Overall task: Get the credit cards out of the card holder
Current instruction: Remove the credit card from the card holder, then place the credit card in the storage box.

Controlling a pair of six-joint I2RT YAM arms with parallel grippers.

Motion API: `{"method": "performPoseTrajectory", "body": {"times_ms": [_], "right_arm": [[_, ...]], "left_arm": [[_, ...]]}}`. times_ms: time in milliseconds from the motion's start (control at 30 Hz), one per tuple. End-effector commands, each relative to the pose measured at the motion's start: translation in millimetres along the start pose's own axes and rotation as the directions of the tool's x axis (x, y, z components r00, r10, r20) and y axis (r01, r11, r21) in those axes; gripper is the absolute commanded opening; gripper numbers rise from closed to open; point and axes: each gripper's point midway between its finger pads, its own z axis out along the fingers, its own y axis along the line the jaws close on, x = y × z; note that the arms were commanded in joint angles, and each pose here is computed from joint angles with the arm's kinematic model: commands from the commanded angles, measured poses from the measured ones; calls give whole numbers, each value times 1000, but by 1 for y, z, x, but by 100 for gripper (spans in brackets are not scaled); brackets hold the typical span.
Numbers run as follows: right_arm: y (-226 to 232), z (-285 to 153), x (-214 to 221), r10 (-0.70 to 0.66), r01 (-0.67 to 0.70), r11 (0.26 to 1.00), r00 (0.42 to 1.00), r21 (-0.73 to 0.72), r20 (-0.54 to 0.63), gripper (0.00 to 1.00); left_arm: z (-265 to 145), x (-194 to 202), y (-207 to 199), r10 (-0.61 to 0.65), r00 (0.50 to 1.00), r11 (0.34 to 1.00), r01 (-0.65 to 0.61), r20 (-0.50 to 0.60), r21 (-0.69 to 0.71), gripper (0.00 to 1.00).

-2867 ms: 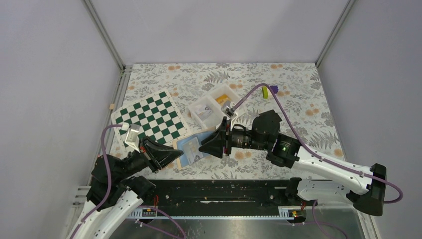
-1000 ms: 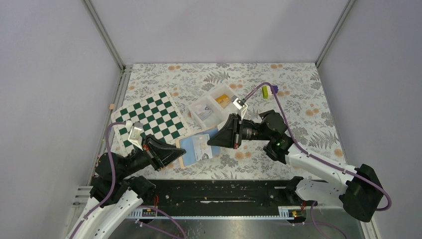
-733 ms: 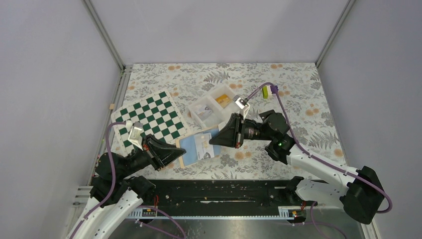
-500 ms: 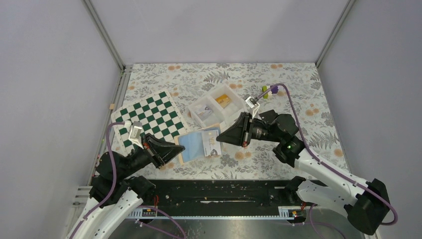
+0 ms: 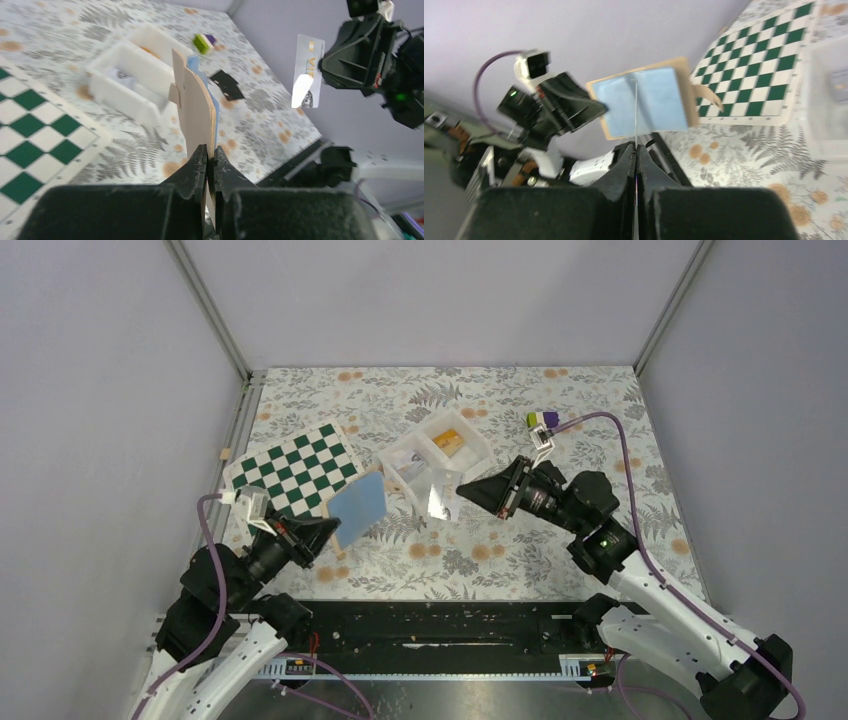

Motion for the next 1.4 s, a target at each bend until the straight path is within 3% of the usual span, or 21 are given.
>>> {"method": "performPoseTrajectory", "body": {"times_ms": [0,133,433,767,1000,1367], "right_arm": [[-53,1,-22,29,-70,972,983,223,179,0],[-96,9,-30,59,-156,924,961,350,272,0],[-175,49,-48,118,-342,844,870,412,479,0],[-209,103,-36,60,-409,781,802,473,595,0],[-237,108,-31,23,-497,727,708,475,706,0],[-262,126,-9,61,-545,675,713,497,699,0]], "left_arm": [[-20,-36,22,131,984,980,-111,118,-162,0],[-30,-41,35,163,975,965,-125,152,-231,0],[-42,-48,41,201,962,952,-148,183,-267,0],[-40,-40,39,207,966,956,-165,157,-242,0],[-41,-39,35,207,965,961,-170,162,-217,0],[-38,-37,34,209,967,963,-176,149,-206,0]]}}
